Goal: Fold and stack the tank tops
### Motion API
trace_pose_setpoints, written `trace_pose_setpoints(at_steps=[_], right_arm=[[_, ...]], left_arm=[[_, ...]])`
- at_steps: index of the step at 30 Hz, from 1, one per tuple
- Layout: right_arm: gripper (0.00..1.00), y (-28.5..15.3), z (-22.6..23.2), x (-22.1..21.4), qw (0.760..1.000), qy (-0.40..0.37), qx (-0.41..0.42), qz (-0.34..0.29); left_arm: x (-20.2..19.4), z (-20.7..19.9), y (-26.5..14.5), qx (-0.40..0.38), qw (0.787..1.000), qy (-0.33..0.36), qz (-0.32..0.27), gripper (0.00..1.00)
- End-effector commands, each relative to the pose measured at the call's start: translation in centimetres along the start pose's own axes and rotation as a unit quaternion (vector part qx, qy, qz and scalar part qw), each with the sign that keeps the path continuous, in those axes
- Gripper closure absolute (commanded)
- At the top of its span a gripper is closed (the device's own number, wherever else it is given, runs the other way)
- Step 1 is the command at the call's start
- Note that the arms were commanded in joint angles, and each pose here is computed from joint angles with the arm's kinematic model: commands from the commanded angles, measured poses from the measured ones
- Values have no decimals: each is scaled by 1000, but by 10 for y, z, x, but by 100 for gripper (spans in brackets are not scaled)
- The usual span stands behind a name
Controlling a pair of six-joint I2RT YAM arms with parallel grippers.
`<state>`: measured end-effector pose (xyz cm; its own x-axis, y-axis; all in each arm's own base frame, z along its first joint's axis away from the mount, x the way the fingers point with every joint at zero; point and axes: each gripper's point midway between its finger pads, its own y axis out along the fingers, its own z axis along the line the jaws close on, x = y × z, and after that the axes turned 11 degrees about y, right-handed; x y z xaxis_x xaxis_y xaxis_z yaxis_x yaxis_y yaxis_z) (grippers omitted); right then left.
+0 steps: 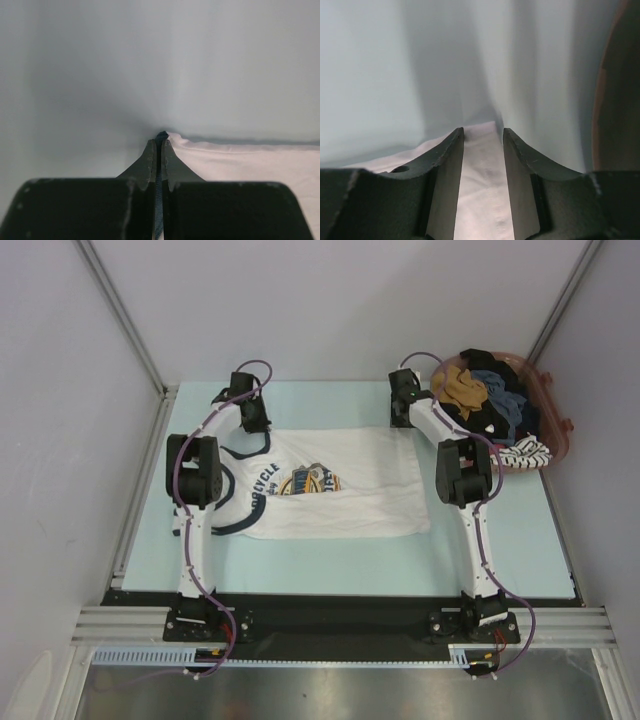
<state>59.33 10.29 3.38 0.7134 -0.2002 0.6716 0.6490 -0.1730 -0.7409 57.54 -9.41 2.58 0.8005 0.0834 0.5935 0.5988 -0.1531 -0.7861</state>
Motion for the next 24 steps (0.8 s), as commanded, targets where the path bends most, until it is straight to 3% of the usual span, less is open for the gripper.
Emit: trace_pose_setpoints(at_steps=[1, 7, 8, 9, 14, 17, 24], right_arm=[[57, 7, 5, 5, 999, 26, 29, 5], [59, 10, 3, -9, 998, 42, 29, 26], [72, 8, 3, -8, 998, 43, 33, 21], [77, 8, 4, -8, 998, 43, 34, 20], [87, -1, 4, 12, 999, 36, 29, -8], [100, -5, 2, 23, 999, 32, 21, -14], [100, -28, 2, 42, 997, 48, 33, -47]], left_arm=[[11, 6, -11, 1, 1000, 9, -11, 100], [11, 6, -11, 1, 1000, 9, -11, 100], [10, 6, -10, 1, 1000, 9, -11, 100], [11, 6, -11, 2, 1000, 9, -12, 100], [16, 4, -12, -6, 1000, 11, -21, 100], [18, -4, -15, -25, 999, 15, -28, 100], [29, -5, -38, -10, 998, 18, -59, 100]])
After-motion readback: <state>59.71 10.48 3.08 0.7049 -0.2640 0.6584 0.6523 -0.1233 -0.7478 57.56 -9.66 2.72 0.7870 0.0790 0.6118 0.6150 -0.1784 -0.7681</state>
